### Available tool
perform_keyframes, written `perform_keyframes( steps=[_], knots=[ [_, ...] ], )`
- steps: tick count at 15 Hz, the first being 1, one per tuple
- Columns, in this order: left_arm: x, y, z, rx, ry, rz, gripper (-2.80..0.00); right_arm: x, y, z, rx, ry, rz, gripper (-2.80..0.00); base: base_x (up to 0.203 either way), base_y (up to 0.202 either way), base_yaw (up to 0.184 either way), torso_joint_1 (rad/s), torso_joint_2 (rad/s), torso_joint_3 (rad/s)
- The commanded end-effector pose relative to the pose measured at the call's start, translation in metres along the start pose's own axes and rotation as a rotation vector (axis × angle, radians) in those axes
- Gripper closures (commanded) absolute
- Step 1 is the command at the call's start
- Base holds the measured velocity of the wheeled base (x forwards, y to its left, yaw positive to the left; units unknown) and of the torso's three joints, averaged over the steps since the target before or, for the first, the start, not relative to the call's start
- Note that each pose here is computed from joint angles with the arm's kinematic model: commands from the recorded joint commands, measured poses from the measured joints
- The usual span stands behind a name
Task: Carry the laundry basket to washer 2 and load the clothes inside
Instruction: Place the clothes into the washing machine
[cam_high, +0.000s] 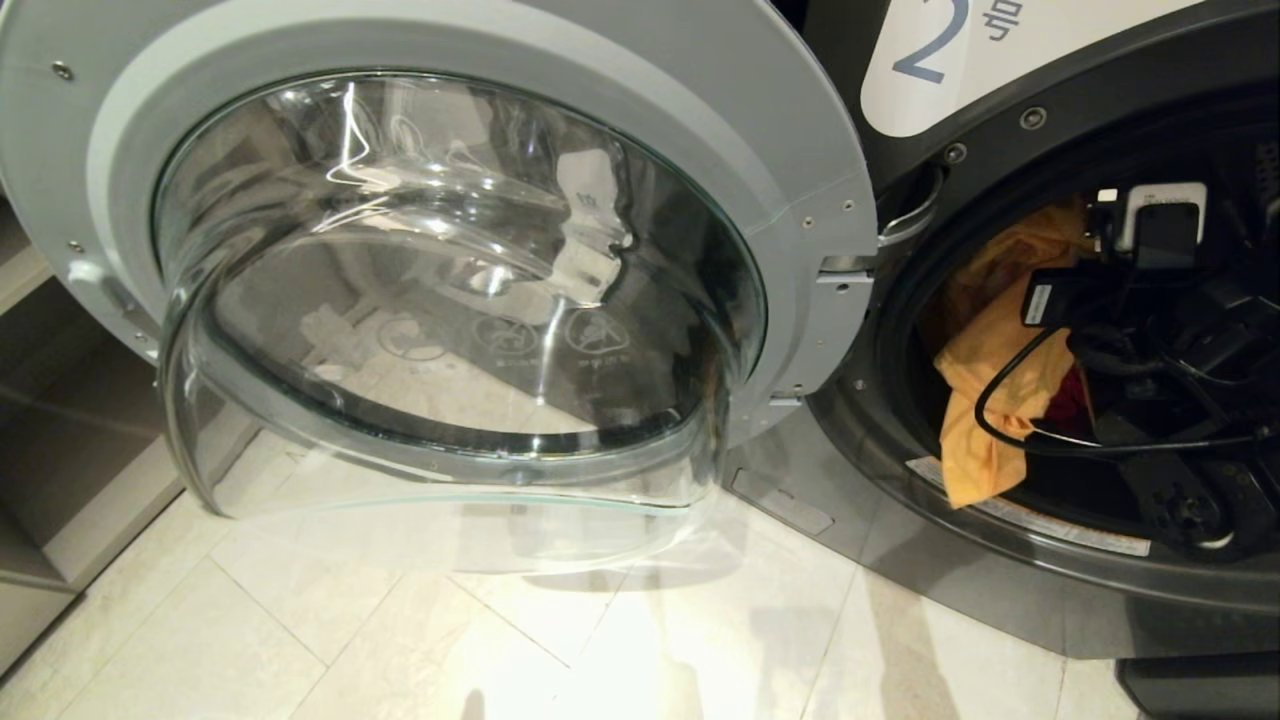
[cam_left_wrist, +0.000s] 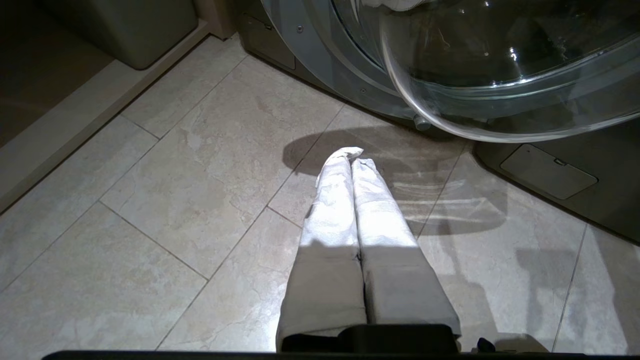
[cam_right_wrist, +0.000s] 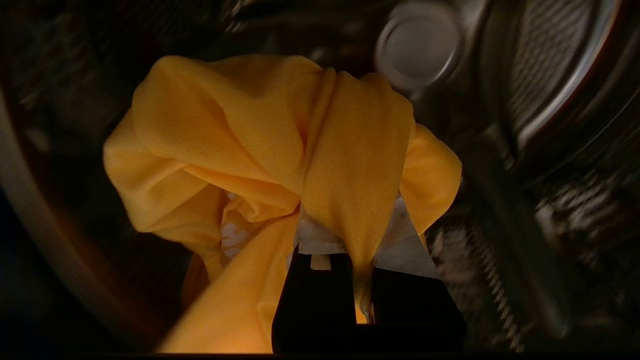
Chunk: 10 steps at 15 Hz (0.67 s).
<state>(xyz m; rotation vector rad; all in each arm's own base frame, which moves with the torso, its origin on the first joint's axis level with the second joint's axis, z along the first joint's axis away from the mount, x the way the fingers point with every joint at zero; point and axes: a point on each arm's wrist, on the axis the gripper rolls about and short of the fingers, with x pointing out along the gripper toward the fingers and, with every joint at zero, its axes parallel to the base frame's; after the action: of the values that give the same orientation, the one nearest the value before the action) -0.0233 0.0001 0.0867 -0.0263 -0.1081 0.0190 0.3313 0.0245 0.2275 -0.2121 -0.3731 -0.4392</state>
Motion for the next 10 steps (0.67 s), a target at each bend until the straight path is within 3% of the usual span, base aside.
perform_keyframes(
  steps=[1,4,9,10],
  knots=[
    [0.002,0.000,-0.011,0.001,0.039,0.002,0.00,0.023,-0.006,0.000,-0.009,-0.037,-0.060,0.00,0.000,0.000,0.000,0.000,0.00,0.000],
    [0.002,0.000,-0.011,0.001,0.039,0.001,0.00,0.036,-0.020,-0.006,-0.061,-0.024,-0.105,0.00,0.000,0.000,0.000,0.000,0.00,0.000],
    [0.002,0.000,-0.011,0.001,0.040,0.002,0.00,0.038,-0.030,-0.011,-0.081,-0.013,-0.132,0.00,0.000,0.000,0.000,0.000,0.00,0.000],
    [0.002,0.000,-0.011,0.001,0.040,0.002,0.00,0.037,-0.029,-0.012,-0.081,-0.011,-0.128,-2.80,0.000,0.000,0.000,0.000,0.00,0.000]
  ],
)
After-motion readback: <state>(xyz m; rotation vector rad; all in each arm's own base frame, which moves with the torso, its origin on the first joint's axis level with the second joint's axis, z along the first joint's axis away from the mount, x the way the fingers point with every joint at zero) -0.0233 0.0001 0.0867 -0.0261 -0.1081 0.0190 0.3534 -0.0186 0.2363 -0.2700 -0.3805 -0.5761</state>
